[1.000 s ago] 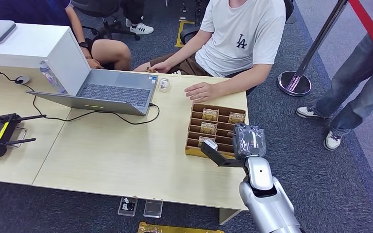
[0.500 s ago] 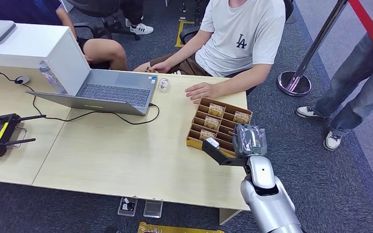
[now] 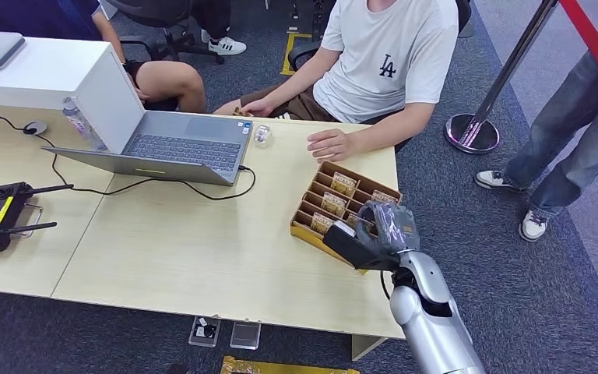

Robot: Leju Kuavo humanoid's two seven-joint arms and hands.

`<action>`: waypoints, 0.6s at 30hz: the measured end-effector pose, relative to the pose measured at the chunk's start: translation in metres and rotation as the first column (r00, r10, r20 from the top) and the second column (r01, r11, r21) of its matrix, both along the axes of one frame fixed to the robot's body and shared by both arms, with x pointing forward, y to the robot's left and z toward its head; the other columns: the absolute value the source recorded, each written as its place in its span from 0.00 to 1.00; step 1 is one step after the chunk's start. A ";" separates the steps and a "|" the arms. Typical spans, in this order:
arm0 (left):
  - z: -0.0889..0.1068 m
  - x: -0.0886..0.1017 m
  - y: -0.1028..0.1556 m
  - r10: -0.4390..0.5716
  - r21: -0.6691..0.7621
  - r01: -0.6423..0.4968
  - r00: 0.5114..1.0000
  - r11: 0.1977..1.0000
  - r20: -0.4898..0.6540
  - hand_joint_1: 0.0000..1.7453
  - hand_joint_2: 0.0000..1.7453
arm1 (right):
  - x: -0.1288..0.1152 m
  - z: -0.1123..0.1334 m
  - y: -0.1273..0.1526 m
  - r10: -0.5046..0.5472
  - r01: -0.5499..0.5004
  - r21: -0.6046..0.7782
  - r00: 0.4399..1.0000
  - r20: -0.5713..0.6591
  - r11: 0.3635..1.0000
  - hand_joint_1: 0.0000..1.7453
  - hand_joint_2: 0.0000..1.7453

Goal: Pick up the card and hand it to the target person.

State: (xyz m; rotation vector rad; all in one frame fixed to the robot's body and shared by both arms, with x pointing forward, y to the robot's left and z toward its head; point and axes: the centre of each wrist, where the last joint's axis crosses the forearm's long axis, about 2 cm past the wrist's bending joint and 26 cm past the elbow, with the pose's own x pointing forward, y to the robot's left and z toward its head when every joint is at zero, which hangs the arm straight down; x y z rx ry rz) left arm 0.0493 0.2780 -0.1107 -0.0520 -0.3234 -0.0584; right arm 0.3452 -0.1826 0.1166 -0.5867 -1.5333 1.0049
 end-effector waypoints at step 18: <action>0.000 0.000 0.002 -0.003 0.001 0.003 1.000 1.000 0.013 0.00 1.00 | -0.032 0.055 -0.006 0.075 -0.120 0.169 0.965 0.252 0.978 0.92 1.00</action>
